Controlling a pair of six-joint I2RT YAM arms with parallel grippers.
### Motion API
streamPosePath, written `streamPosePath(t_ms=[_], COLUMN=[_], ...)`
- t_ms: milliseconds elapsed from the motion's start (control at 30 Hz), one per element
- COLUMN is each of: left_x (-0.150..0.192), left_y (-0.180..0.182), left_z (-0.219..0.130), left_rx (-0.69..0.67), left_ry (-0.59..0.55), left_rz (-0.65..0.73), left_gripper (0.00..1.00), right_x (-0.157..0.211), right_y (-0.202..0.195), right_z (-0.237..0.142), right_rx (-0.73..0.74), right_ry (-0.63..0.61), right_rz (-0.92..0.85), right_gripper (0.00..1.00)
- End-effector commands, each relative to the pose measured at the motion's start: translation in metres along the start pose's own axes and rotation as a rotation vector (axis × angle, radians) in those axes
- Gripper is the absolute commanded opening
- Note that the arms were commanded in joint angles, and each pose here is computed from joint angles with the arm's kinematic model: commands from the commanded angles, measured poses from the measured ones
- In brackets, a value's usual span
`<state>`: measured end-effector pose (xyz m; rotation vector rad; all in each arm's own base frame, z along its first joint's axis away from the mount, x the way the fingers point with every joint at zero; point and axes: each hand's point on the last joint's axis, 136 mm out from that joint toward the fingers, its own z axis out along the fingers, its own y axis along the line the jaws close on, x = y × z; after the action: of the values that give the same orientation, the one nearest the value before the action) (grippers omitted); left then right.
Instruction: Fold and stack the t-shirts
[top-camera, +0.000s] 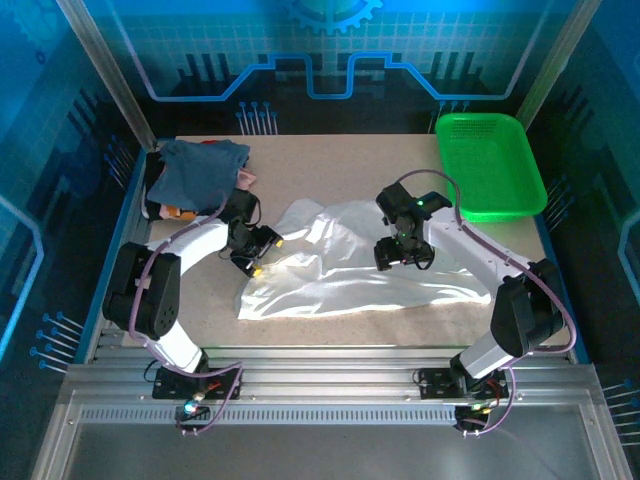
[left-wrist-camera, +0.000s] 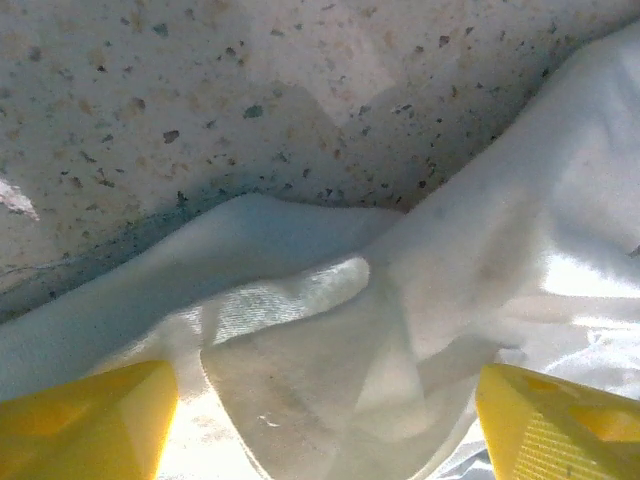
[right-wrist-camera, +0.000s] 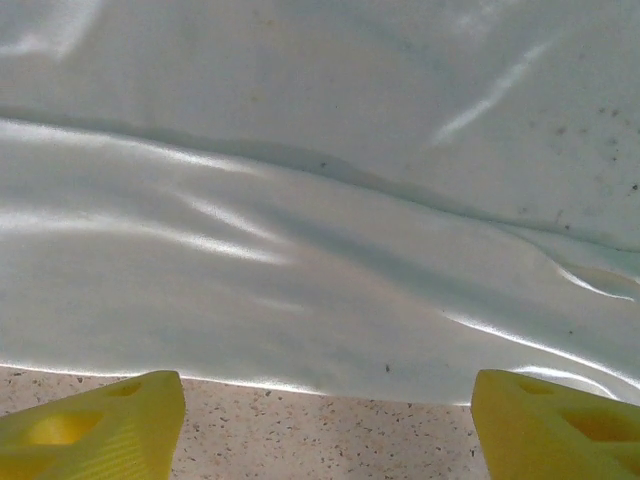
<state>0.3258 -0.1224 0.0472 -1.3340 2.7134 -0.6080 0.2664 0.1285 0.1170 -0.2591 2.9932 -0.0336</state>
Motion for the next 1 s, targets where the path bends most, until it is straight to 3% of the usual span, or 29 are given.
streamPosePath(t_ms=[0, 233, 567, 967], left_x=[0.0, -0.003, -0.011, -0.019], left_y=[0.009, 0.007, -0.003, -0.025], left_z=[0.003, 0.0, 0.0, -0.006], left_rx=[-0.02, -0.005, 0.007, 0.037], left_ry=[-0.001, -0.024, -0.049, -0.071], left_rz=[-0.024, -0.023, -0.013, 0.014], left_gripper=[0.77, 0.64, 0.31, 0.19], right_x=[0.009, 0.009, 0.012, 0.015], right_y=[0.003, 0.004, 0.002, 0.0], right_z=[-0.001, 0.004, 0.01, 0.013], right_rx=[-0.007, -0.007, 0.005, 0.014], right_ry=[0.015, 0.026, 0.037, 0.043], right_rz=[-0.013, -0.006, -0.003, -0.007], right_gripper=[0.76, 0.75, 0.74, 0.74])
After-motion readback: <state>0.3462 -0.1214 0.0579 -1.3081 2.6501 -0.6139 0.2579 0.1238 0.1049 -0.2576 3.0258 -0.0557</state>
